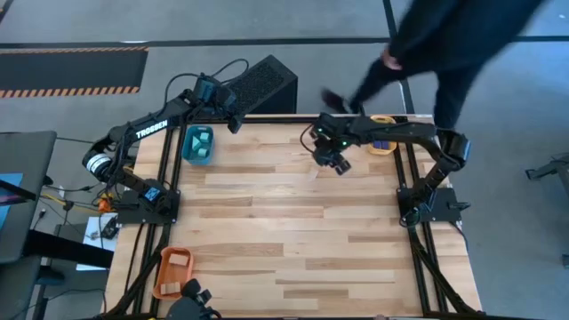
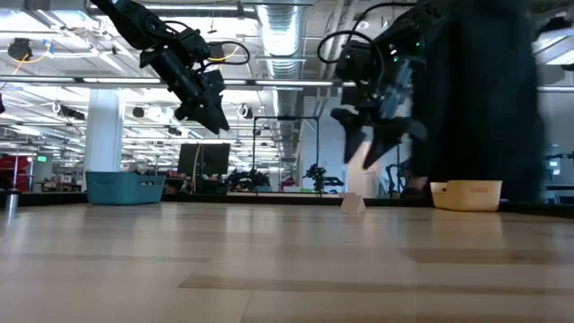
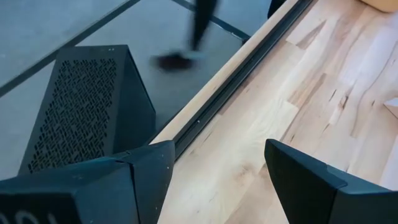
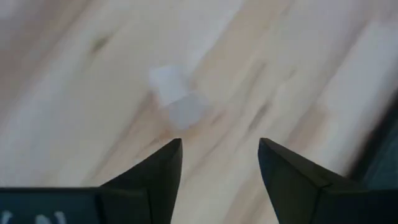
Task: Sort & place blocks by color
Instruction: Put the brown block into the orange bin
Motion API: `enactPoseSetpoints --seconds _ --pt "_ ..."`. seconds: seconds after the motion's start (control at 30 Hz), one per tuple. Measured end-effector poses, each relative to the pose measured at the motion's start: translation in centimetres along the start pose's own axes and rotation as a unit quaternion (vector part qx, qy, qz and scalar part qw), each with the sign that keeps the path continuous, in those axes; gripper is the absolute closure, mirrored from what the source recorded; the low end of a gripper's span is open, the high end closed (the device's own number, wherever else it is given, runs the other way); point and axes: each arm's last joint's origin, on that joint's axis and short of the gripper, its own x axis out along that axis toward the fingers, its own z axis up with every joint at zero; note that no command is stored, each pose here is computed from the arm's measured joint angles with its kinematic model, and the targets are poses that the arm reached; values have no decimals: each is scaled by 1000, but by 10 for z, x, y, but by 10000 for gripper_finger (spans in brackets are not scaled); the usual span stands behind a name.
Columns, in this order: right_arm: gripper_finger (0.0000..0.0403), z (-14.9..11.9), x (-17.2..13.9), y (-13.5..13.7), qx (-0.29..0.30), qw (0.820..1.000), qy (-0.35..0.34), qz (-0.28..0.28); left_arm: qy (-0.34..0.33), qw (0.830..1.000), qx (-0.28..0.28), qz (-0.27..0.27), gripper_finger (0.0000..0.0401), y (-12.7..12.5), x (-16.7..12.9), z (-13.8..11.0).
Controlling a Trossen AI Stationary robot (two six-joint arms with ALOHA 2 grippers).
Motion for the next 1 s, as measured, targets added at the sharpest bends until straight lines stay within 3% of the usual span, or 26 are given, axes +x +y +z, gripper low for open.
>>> enactPoseSetpoints --seconds 0.1,0.37,0.57,0.83,1.0 --pt "161 7 13 -7 -21 999 -19 -32 -1 1000 5 -1 163 -1 0 0" --pt "158 20 51 14 -64 997 10 47 -4 1000 1 -1 163 -1 0 1" --pt "158 23 60 9 -83 996 -4 27 -4 1000 -4 -1 163 -1 0 1" --pt "160 9 80 11 -63 993 33 94 -2 1000 -3 -3 163 -1 0 1" --pt "180 10 78 12 -23 994 40 98 -2 1000 5 -4 163 -2 0 1"
